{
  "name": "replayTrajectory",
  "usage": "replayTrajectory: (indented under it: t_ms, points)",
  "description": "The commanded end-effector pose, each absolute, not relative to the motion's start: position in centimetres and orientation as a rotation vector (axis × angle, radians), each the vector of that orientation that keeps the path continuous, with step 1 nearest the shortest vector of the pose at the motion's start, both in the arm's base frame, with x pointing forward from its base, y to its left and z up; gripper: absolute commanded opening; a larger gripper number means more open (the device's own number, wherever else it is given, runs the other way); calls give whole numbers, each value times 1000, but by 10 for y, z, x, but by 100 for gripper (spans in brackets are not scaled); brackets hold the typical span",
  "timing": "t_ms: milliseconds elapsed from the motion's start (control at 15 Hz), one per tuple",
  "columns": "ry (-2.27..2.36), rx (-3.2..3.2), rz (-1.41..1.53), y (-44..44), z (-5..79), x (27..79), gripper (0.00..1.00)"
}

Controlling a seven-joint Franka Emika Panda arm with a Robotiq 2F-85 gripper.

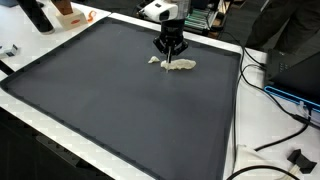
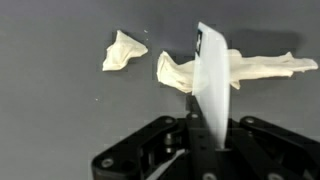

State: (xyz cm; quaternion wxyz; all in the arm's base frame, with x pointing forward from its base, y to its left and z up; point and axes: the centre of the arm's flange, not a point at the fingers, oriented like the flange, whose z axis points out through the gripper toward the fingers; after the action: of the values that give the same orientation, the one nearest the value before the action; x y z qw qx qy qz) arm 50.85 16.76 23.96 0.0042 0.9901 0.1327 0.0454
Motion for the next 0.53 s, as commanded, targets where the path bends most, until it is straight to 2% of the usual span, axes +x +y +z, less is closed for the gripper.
replayTrajectory:
  t_ms: [0,467]
  points:
    - [456,3066,142,168,219,513,1]
    - [525,3067,75,164,199,486,1]
